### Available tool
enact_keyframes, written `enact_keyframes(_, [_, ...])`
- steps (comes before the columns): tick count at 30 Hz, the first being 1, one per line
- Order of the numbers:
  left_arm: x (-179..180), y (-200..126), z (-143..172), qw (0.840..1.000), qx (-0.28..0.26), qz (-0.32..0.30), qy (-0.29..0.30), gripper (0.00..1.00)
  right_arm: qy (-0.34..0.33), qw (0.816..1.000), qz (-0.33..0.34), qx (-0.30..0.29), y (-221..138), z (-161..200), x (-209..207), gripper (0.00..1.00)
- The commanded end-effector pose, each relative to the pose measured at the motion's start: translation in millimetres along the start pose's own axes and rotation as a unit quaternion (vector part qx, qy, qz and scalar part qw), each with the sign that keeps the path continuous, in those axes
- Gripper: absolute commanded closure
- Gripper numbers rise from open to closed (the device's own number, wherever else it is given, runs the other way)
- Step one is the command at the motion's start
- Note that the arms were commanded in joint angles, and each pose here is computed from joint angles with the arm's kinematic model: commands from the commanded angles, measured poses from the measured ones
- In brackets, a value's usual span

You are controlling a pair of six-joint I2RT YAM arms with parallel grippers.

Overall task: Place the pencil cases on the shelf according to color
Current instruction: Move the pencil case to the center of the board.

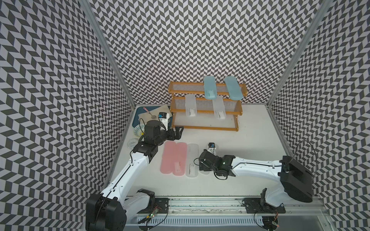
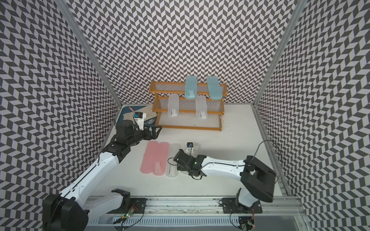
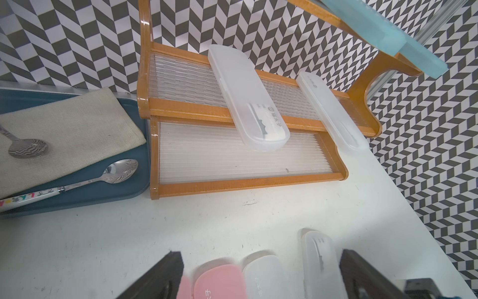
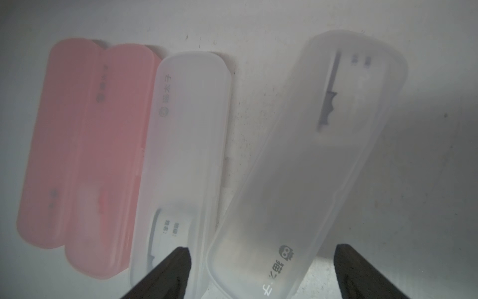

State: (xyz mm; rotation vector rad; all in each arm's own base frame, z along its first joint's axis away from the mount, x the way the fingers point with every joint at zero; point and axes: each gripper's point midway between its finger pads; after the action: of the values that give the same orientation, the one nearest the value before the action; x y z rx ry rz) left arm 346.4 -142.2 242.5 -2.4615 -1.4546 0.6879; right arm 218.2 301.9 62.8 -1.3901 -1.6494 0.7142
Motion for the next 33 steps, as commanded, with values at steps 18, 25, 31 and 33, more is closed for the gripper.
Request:
enact_keyframes(18, [-9.8,-8.0,-12.6,1.0,-0.018,0.016,0.008,0.0,0.004,0.996,0.088,0.003,-15.9,14.6,-121.2,0.11])
enact_keyframes(25, [-9.1,-7.9,-12.4,1.0,-0.017,0.014,0.009,0.0,0.042,0.998,0.017,-0.04,-43.9,-8.2,-107.1,0.04])
enact_keyframes(31, [-9.4,-7.9,-12.3,1.0,-0.017,0.015,0.008,0.0,0.05,0.999,-0.005,-0.011,-36.0,12.9,-113.2,0.0])
enact_keyframes(33, [-10.4,-8.1,-12.9,1.0,-0.018,0.018,0.008,0.0,0.047,0.999,-0.009,-0.004,-31.4,19.8,-115.2,0.0])
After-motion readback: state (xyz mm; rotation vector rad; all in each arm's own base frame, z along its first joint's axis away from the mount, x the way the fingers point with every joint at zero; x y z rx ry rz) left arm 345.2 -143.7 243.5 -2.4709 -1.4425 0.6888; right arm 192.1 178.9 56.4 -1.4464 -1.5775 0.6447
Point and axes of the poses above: each gripper's point midway between its finger pads, its own y axis out along the fingers, its own x axis along the line the jaws close on, z = x × y, and after that the axes turned 5 degrees about y, right-handed
